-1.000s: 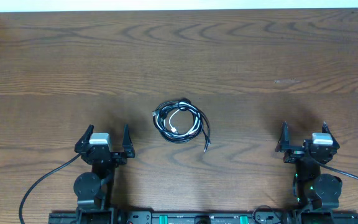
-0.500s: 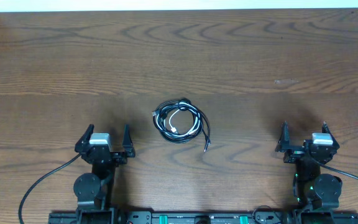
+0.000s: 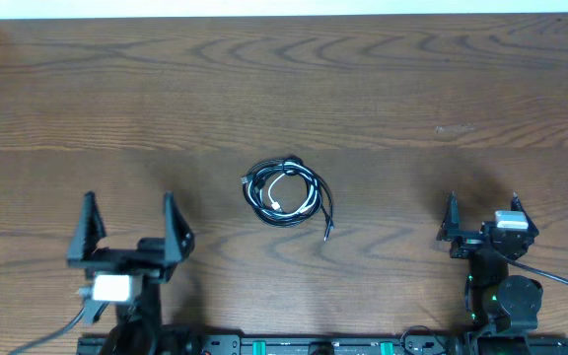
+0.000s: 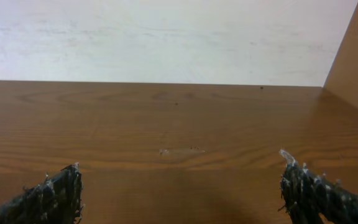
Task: Untangle cables
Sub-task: 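Raise the left arm and move its gripper over the cable coil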
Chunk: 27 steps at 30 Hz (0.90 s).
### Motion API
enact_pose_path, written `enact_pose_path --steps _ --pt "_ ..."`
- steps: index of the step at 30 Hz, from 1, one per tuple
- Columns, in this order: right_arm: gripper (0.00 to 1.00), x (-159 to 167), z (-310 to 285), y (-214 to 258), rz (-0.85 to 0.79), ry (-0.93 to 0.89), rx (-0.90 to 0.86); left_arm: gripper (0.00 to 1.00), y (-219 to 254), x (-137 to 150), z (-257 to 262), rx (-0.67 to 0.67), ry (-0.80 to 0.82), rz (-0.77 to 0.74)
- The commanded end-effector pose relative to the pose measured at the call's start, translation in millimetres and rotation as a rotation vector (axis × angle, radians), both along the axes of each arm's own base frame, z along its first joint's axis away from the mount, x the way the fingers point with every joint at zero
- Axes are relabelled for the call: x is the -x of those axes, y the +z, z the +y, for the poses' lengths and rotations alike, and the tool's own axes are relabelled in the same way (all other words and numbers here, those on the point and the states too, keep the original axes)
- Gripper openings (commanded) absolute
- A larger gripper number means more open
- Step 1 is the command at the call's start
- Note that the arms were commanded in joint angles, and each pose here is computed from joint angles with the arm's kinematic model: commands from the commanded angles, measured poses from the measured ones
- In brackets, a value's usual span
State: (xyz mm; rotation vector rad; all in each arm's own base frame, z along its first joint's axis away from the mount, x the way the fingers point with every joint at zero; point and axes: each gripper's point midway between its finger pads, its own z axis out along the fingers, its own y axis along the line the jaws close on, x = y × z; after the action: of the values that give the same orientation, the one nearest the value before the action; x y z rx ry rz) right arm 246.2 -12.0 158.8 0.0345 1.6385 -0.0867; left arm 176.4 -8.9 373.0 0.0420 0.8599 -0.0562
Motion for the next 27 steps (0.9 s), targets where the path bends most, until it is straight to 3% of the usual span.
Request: enact_pose_path --steps 1,6,11,19,27 --pt "0.99 0.1 0.2 -0.6 0.0 -0.002 -0.013 0.98 55.9 38.9 -3.8 0.019 -0.043 -0.122" --pt "0.99 0.1 0.2 -0.6 0.0 -0.002 -0.013 0.98 87.9 55.3 -10.4 0.0 -0.071 -0.049" --pt "0.99 0.1 0.2 -0.6 0.0 -0.002 -0.013 0.98 107.2 47.9 -23.8 -0.037 -0.135 0.145" --pt "0.99 0.1 0.2 -0.6 0.0 -0.002 -0.013 0.98 107.3 -4.6 -42.8 -0.052 -0.254 0.549" --pt "0.99 0.1 0.2 -0.6 0.0 -0.002 -0.013 0.98 34.2 -68.1 -48.8 0.02 -0.321 1.069"
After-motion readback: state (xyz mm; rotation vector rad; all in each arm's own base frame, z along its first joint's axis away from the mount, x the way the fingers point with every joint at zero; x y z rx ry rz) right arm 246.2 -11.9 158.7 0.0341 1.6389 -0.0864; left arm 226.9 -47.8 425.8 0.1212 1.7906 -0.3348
